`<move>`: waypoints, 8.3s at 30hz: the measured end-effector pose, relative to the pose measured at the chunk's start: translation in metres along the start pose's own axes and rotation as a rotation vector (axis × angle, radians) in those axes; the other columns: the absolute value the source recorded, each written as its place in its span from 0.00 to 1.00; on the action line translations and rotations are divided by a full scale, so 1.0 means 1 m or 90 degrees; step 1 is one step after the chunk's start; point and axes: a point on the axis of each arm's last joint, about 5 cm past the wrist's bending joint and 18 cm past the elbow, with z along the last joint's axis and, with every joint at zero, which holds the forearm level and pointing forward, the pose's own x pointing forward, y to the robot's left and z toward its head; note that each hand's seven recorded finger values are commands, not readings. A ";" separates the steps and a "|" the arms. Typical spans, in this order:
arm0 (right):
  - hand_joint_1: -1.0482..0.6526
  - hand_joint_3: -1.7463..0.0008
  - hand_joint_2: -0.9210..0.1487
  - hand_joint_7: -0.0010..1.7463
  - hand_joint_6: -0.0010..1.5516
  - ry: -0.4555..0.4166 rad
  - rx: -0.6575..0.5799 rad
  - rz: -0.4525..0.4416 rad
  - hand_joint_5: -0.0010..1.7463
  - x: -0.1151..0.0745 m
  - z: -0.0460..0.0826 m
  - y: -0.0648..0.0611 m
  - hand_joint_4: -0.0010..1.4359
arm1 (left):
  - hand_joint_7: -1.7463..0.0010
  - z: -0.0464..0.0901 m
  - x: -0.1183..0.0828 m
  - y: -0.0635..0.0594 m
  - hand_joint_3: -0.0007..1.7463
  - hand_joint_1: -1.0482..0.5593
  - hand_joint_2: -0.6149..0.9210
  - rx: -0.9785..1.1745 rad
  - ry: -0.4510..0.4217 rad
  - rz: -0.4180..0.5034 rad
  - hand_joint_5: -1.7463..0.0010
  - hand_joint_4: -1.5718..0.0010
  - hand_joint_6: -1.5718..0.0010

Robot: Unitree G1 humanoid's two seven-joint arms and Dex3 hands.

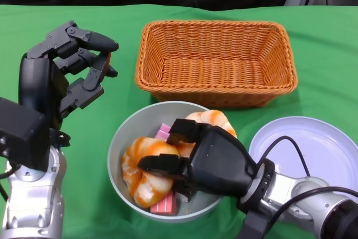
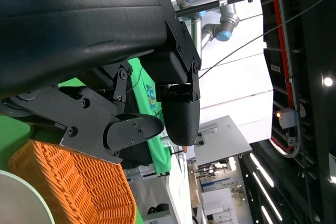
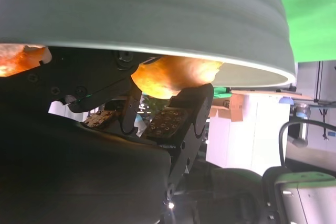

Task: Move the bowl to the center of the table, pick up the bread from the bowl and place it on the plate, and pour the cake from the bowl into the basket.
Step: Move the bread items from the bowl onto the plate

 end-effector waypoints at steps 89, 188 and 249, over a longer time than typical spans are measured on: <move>0.50 0.99 0.03 0.37 0.61 0.364 0.002 -0.337 0.63 -0.106 -0.010 -0.081 0.55 | 0.39 -0.017 0.000 0.017 0.33 0.57 0.90 0.019 0.063 0.019 0.19 0.50 0.48; 0.29 0.99 0.02 0.00 0.27 0.660 0.060 -0.004 0.00 -0.156 0.023 -0.047 0.02 | 0.43 -0.011 0.001 0.032 0.34 0.59 0.92 0.008 0.044 -0.008 0.20 0.50 0.46; 0.14 0.92 0.00 0.01 0.42 0.570 0.078 0.047 0.10 -0.024 0.001 -0.143 0.56 | 0.42 -0.011 0.002 0.021 0.32 0.56 0.91 0.015 0.049 -0.037 0.20 0.50 0.46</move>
